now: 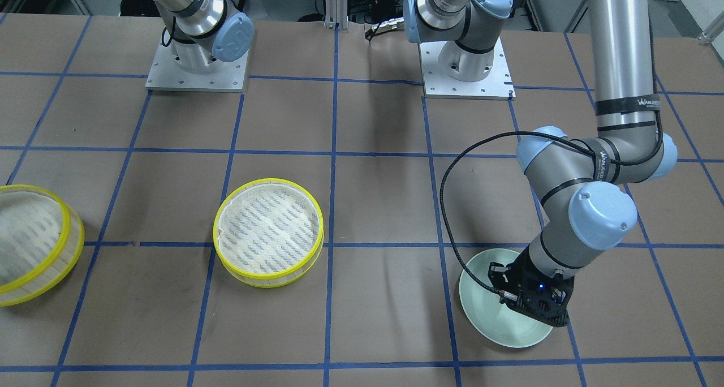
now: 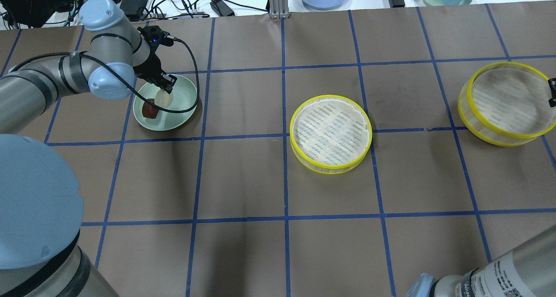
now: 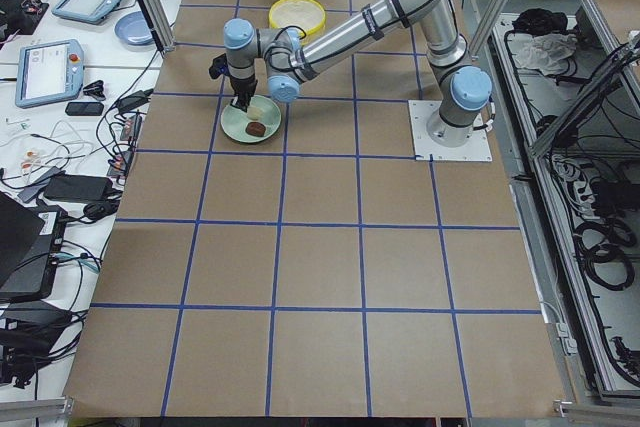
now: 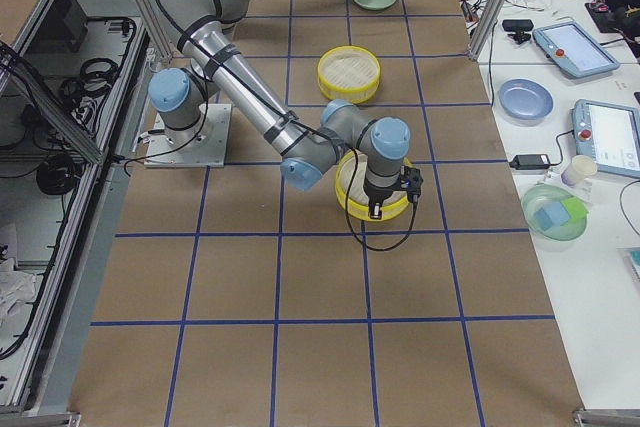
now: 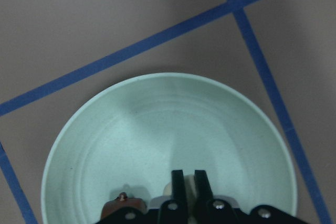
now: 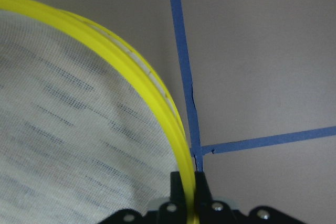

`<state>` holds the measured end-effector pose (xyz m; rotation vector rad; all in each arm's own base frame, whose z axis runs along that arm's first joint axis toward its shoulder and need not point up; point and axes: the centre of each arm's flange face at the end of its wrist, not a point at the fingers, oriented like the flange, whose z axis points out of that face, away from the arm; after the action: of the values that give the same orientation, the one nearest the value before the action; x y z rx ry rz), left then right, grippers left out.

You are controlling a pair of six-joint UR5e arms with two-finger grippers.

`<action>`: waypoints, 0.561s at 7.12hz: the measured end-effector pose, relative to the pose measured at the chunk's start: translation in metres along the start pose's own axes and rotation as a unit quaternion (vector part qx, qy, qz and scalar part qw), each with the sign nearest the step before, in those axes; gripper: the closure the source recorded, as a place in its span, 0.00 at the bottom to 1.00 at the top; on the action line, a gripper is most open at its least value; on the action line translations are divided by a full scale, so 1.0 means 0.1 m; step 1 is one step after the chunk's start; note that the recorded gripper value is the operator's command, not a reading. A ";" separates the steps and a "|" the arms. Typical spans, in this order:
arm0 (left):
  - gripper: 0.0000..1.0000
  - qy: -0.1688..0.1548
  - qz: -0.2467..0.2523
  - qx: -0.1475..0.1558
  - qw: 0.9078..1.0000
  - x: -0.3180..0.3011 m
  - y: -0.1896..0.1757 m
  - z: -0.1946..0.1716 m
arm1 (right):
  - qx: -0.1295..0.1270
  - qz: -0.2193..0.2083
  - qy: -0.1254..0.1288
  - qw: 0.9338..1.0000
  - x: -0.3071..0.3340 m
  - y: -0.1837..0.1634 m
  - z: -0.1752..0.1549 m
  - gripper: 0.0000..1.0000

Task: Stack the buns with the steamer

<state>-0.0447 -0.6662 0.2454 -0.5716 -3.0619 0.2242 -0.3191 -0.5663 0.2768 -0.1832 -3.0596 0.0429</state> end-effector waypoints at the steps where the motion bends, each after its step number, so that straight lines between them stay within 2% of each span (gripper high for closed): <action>1: 1.00 0.010 -0.047 0.021 0.999 0.25 -0.08 -0.22 | 0.000 0.000 0.001 1.000 -0.02 0.00 -0.04 1.00; 3: 1.00 0.047 -0.151 0.049 0.986 1.05 -0.24 -0.60 | 0.001 0.000 0.001 1.000 -0.03 0.01 -0.09 1.00; 4: 1.00 0.074 -0.195 0.052 0.977 1.47 -0.28 -0.70 | 0.002 0.001 0.001 1.000 -0.04 0.01 -0.11 1.00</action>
<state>-0.1888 -0.6292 0.3175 0.0226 -2.9142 0.3125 -0.3146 -0.5651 0.2873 -0.1856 -3.0572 0.0501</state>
